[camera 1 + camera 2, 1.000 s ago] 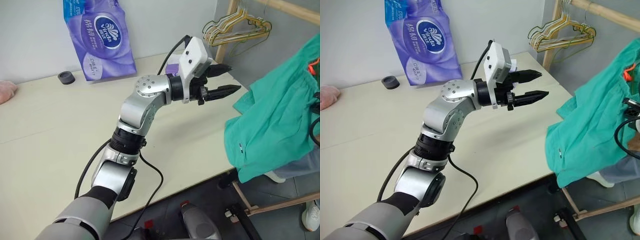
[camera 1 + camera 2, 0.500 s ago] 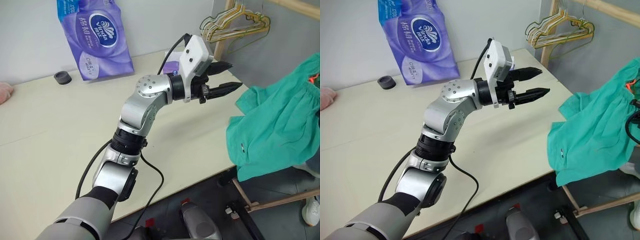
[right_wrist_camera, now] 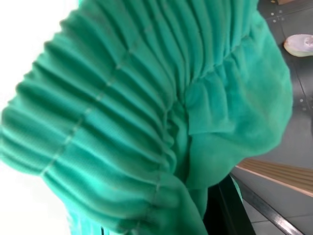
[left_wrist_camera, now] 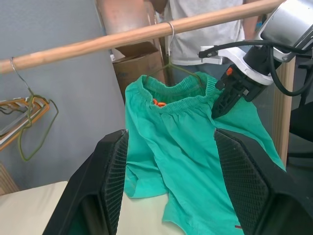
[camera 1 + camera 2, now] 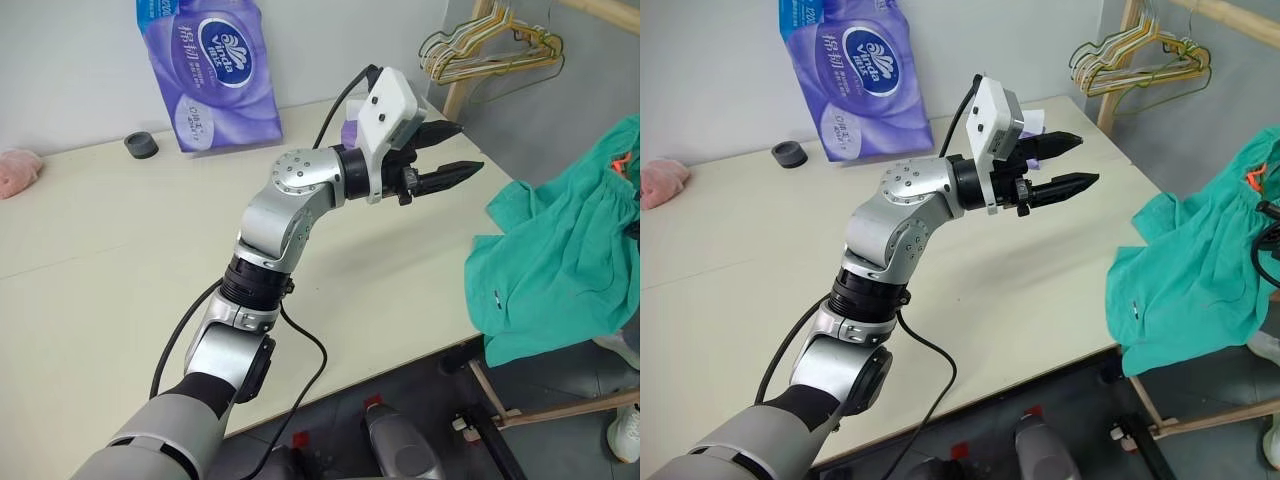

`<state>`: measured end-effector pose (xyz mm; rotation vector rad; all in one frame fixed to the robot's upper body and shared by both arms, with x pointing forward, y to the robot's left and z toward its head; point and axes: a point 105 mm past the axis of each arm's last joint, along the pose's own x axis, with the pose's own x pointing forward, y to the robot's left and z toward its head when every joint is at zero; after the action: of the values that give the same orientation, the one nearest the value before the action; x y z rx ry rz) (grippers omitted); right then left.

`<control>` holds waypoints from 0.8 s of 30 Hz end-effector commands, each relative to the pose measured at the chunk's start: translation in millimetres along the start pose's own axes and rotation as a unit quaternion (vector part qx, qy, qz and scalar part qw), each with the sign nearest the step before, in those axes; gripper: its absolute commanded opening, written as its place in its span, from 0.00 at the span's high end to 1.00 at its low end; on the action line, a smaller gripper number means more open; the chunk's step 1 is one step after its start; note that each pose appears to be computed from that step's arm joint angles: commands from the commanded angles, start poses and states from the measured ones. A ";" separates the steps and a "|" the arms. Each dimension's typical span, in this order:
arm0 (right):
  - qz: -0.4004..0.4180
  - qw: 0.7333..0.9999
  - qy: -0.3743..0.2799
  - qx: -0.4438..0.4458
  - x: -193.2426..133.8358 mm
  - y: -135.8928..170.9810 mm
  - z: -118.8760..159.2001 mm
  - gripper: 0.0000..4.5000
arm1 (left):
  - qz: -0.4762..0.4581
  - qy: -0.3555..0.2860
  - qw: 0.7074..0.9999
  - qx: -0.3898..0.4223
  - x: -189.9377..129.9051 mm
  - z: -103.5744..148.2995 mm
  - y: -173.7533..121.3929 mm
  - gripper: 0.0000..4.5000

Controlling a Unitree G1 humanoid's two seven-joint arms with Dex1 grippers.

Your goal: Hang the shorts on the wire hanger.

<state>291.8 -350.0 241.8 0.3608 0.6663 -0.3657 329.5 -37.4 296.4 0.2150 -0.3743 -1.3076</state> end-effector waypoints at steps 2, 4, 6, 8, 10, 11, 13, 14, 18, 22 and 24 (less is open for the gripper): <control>0.006 1.000 0.003 -0.013 0.8 2.5 -5.1 1.00 | 0.000 -0.022 1.000 0.015 -0.6 12.8 -1.6 0.34; 0.007 1.000 0.006 -0.013 3.6 2.4 -9.0 1.00 | -0.002 -0.024 1.000 0.014 -0.5 12.9 -2.2 0.34; 0.009 1.000 0.008 -0.014 5.3 2.9 -12.2 1.00 | -0.005 -0.025 1.000 0.012 -0.3 12.8 -3.5 0.34; 0.009 1.000 0.011 -0.015 7.3 2.4 -16.0 1.00 | -0.010 -0.030 0.999 0.011 1.1 14.9 -6.2 0.34; 0.008 1.000 0.011 -0.012 8.4 1.7 -17.1 1.00 | -0.015 -0.038 0.999 0.009 2.2 18.1 -8.2 0.34; 0.007 1.000 0.010 -0.011 8.6 1.5 -17.2 1.00 | -0.017 -0.041 0.999 0.007 2.6 19.4 -9.0 0.34; 0.007 1.000 0.010 -0.010 8.9 1.5 -17.7 1.00 | -0.019 -0.045 0.999 0.002 3.2 21.0 -10.1 0.34; 0.007 1.000 0.010 -0.012 9.0 1.6 -18.1 1.00 | -0.020 -0.046 0.999 0.001 3.3 21.7 -10.7 0.34; 0.006 1.000 0.003 -0.021 5.9 2.9 -15.6 1.00 | -0.031 -0.053 0.998 -0.002 4.2 25.0 -16.5 0.34; -0.004 1.000 -0.007 -0.022 3.1 0.8 -12.6 0.88 | -0.038 -0.056 0.998 -0.001 4.9 26.7 -20.7 0.33; -0.009 1.000 -0.014 -0.021 1.3 0.1 -10.4 0.76 | -0.039 -0.058 0.998 -0.002 5.1 27.1 -21.0 0.33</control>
<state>287.3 -348.6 222.8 0.3200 0.6837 -0.3875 309.8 -44.9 305.3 0.1542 -0.4183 -1.3841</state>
